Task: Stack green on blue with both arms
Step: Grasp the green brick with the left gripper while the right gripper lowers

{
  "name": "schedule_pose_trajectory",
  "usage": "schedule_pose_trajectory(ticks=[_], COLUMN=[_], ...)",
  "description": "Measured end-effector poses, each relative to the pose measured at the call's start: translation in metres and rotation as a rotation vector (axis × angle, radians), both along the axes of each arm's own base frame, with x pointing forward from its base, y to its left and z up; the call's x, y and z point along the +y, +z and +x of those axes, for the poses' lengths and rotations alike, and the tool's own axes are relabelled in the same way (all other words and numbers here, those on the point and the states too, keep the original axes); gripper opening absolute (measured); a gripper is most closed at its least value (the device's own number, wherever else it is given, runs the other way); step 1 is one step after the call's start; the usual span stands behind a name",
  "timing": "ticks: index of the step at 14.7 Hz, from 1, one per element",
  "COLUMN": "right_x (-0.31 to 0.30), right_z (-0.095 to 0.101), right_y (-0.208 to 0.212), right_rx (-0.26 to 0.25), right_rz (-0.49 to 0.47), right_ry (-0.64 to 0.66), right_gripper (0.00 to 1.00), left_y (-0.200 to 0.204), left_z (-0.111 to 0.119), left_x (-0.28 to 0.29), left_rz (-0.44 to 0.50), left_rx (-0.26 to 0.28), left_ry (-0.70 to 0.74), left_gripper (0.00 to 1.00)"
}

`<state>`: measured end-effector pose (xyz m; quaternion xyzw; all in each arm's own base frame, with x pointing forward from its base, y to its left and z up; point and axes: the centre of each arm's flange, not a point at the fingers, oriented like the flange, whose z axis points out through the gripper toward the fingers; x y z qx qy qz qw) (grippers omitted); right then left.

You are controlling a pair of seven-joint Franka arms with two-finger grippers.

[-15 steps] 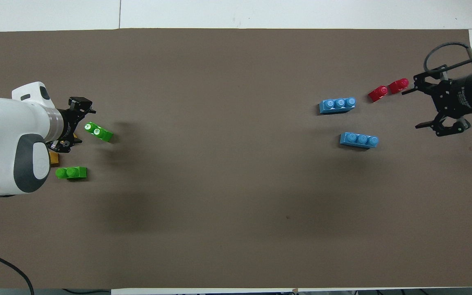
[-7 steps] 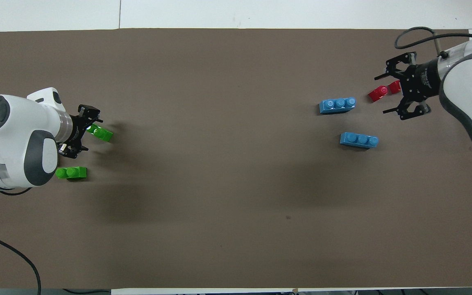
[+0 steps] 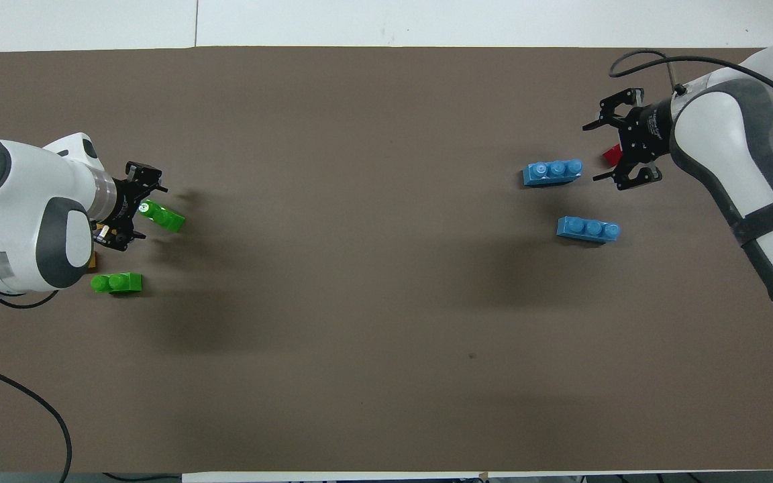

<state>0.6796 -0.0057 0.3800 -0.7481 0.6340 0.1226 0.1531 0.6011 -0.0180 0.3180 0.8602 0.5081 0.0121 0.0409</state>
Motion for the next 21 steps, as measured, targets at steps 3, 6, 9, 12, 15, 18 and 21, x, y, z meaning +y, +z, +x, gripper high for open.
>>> schedule_pose_trajectory(ticks=[3, 6, 9, 12, 15, 18, 21], right_x=[0.001, 0.002, 0.003, 0.002, 0.001, 0.0, -0.002], right_z=[0.003, 0.002, -0.001, -0.006, -0.009, -0.011, -0.012], right_y=[-0.001, -0.009, -0.022, -0.034, -0.044, -0.051, -0.063], right_rx=[-0.003, 0.021, 0.046, 0.062, 0.067, 0.061, 0.053], right_rz=[0.027, 0.031, 0.031, 0.028, 0.023, 0.017, 0.01], right_ry=[-0.037, -0.07, -0.076, -0.082, -0.091, -0.101, -0.103], right_gripper=[0.9, 0.9, 0.92, 0.9, 0.93, 0.9, 0.91], left_y=[-0.006, -0.009, -0.009, -0.01, -0.01, -0.01, -0.009], left_z=[0.005, 0.005, 0.005, 0.005, 0.006, 0.006, 0.006], left_x=[0.006, 0.006, 0.006, 0.006, 0.006, 0.006, 0.006], left_rz=[-0.001, -0.002, -0.002, -0.002, -0.003, -0.003, -0.003], left_rx=[0.006, 0.009, 0.01, 0.011, 0.008, 0.006, 0.004], left_ry=[0.01, 0.011, 0.011, 0.013, 0.016, 0.017, 0.016], left_gripper=[1.0, 1.0, 0.9, 0.7, 0.52, 0.34, 0.34])
